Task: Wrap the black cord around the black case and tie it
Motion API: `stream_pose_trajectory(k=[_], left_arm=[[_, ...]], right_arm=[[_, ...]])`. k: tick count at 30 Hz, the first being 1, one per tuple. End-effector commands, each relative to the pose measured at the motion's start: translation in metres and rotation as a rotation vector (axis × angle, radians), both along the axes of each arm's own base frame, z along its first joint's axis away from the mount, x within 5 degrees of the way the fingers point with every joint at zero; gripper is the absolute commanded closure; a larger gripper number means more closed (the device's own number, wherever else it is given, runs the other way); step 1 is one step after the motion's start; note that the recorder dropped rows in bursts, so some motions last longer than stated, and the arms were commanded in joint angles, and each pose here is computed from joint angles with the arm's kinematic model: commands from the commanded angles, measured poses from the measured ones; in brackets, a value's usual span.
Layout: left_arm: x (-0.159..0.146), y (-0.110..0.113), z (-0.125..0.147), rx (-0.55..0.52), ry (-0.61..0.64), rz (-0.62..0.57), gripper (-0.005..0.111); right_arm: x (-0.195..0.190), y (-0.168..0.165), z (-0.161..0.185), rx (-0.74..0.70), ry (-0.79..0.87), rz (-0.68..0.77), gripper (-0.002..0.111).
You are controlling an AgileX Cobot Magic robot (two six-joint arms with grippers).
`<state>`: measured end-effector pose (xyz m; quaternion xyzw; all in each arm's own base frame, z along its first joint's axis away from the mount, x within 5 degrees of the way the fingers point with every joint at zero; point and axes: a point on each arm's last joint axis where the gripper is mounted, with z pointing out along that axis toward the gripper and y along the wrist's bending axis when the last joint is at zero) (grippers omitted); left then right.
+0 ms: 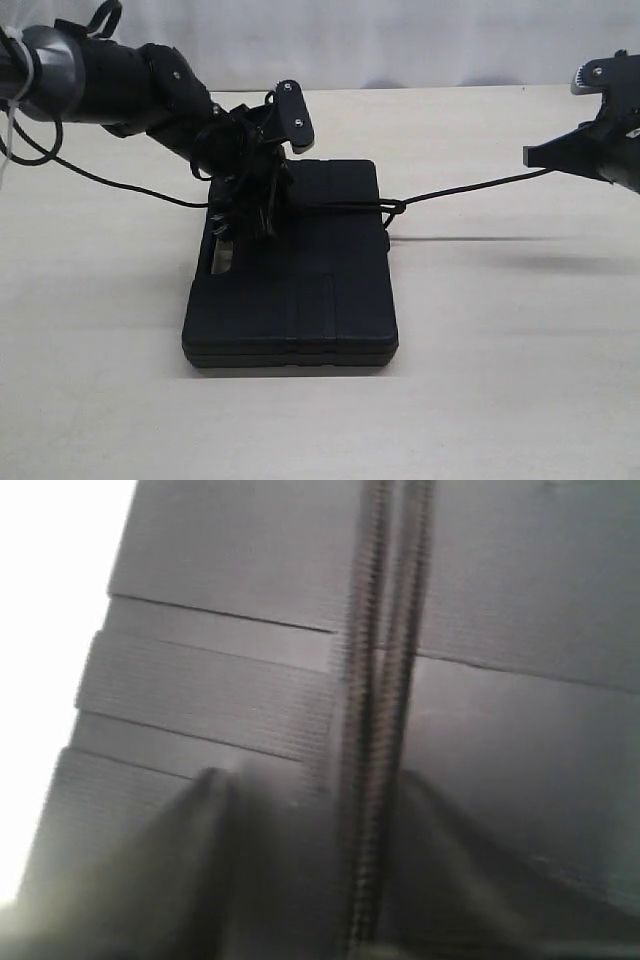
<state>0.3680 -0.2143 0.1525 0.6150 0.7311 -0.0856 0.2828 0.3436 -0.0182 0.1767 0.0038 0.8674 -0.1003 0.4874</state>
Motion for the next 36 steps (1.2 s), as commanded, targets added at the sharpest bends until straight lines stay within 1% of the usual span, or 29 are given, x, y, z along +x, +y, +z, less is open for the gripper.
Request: stream_pose_trajectory(k=[1, 2, 5, 6, 11, 16, 19, 22, 23, 25, 26, 27, 28, 29, 30, 31, 32, 33, 34, 35, 36], left_arm=[[0.0, 0.001, -0.005, 0.019, 0.002, -0.025, 0.096], [-0.002, 0.001, -0.006, 0.037, 0.013, -0.049, 0.106], [-0.008, 0.008, -0.011, 0.151, 0.04, -0.161, 0.107], [-0.01, 0.01, -0.012, 0.174, 0.058, -0.176, 0.107], [-0.009, 0.019, -0.015, 0.271, 0.073, -0.143, 0.107], [-0.008, 0.022, -0.015, 0.293, 0.074, -0.12, 0.107], [-0.008, 0.02, -0.014, 0.272, 0.067, -0.106, 0.107], [-0.009, 0.018, -0.014, 0.25, 0.083, -0.091, 0.106], [-0.009, 0.017, -0.014, 0.237, 0.09, -0.083, 0.104], [-0.009, 0.017, -0.011, 0.231, 0.086, -0.08, 0.091], [-0.009, 0.017, -0.008, 0.228, 0.079, -0.08, 0.081], [-0.009, 0.017, -0.005, 0.223, 0.074, -0.077, 0.075], [-0.01, 0.016, -0.002, 0.206, 0.074, -0.068, 0.066], [-0.01, 0.016, 0.001, 0.195, 0.07, -0.062, 0.061], [-0.009, 0.015, 0.003, 0.186, 0.055, -0.055, 0.055], [-0.009, 0.015, 0.004, 0.184, 0.05, -0.053, 0.054], [-0.009, 0.015, 0.004, 0.184, 0.047, -0.052, 0.053], [-0.009, 0.015, 0.004, 0.184, 0.047, -0.052, 0.053], [-0.009, 0.015, 0.004, 0.184, 0.049, -0.053, 0.053], [-0.009, 0.015, 0.004, 0.184, 0.049, -0.053, 0.053], [-0.009, 0.015, 0.004, 0.184, 0.05, -0.051, 0.053]], right_arm=[[0.0, -0.003, 0.006, -0.014, -0.031, -0.014, 0.104], [0.0, -0.004, 0.007, -0.017, -0.037, -0.016, 0.104], [0.0, -0.008, 0.008, -0.013, -0.049, -0.043, 0.104], [0.0, -0.011, 0.008, -0.001, -0.049, -0.064, 0.104], [-0.005, -0.035, 0.001, 0.053, 0.001, -0.147, 0.104], [-0.003, -0.039, -0.017, 0.05, 0.042, -0.162, 0.104], [-0.001, -0.04, -0.025, 0.041, 0.052, -0.17, 0.104], [-0.001, -0.04, -0.026, 0.041, 0.056, -0.168, 0.104], [-0.001, -0.04, -0.026, 0.042, 0.059, -0.167, 0.104], [-0.002, -0.039, -0.027, 0.04, 0.078, -0.153, 0.104], [-0.002, -0.039, -0.027, 0.028, 0.085, -0.143, 0.104], [-0.002, -0.039, -0.027, 0.026, 0.081, -0.145, 0.102], [-0.002, -0.039, -0.026, 0.022, 0.075, -0.147, 0.094], [-0.001, -0.038, -0.026, 0.018, 0.073, -0.139, 0.086], [-0.002, -0.038, -0.025, 0.021, 0.075, -0.138, 0.067], [-0.002, -0.038, -0.025, 0.029, 0.073, -0.144, 0.058], [-0.003, -0.038, -0.02, 0.04, 0.059, -0.152, 0.043], [-0.003, -0.038, -0.016, 0.05, 0.053, -0.156, 0.039], [-0.007, -0.037, -0.005, 0.066, 0.042, -0.161, 0.037], [-0.008, -0.036, 0.0, 0.071, 0.039, -0.157, 0.037], [-0.013, -0.033, 0.012, 0.088, 0.04, -0.126, 0.037]])
